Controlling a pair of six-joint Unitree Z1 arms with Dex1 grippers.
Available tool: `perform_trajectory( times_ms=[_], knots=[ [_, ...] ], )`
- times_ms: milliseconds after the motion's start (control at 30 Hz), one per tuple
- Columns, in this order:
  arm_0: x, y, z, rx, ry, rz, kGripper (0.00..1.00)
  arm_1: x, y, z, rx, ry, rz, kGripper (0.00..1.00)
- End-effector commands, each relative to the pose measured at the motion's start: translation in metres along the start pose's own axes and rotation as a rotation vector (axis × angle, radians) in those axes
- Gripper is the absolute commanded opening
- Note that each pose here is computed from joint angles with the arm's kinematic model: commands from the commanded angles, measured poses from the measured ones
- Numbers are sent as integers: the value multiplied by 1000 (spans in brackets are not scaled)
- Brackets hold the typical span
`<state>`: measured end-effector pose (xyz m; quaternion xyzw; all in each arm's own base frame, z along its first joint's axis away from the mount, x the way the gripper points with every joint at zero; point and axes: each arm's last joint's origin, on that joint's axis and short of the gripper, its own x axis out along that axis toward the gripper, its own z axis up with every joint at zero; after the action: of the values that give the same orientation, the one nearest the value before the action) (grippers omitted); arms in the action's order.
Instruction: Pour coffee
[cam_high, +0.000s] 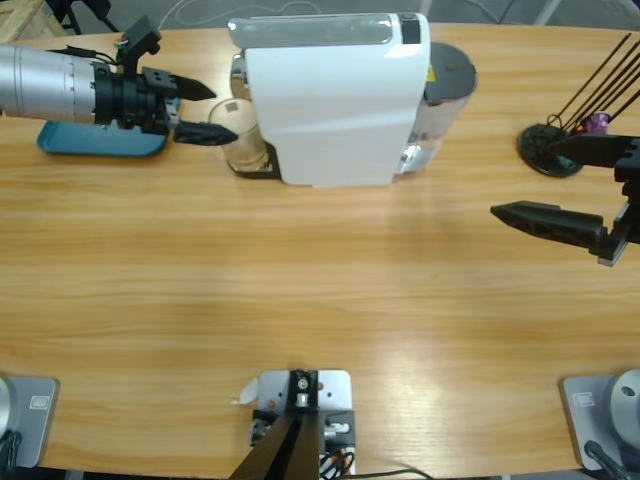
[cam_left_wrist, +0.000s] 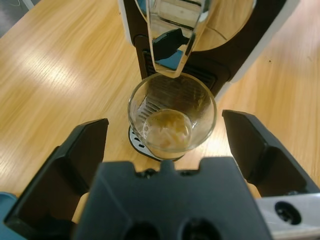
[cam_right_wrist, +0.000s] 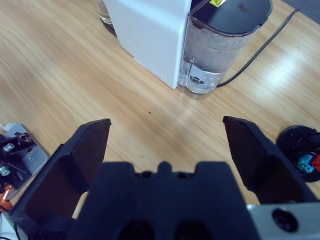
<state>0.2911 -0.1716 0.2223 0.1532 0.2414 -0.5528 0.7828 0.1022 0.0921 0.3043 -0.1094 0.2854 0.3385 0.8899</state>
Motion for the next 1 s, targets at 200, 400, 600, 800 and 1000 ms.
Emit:
perform_trajectory(
  times_ms=[200,400,600,800,1000],
  knots=[
    [35,2,-18,-8,33,-60,1000,13,1,-11,-3,68,2,995],
    [35,2,-19,-6,34,-56,1000,13,1,-11,-3,69,1,991],
    [41,5,-19,14,9,-49,1000,14,1,-11,-3,72,3,991],
    [42,2,-22,13,18,-58,985,13,1,-11,-3,68,3,991],
    [42,1,-21,16,16,-57,872,13,2,-11,-3,69,5,991]
  ],
)
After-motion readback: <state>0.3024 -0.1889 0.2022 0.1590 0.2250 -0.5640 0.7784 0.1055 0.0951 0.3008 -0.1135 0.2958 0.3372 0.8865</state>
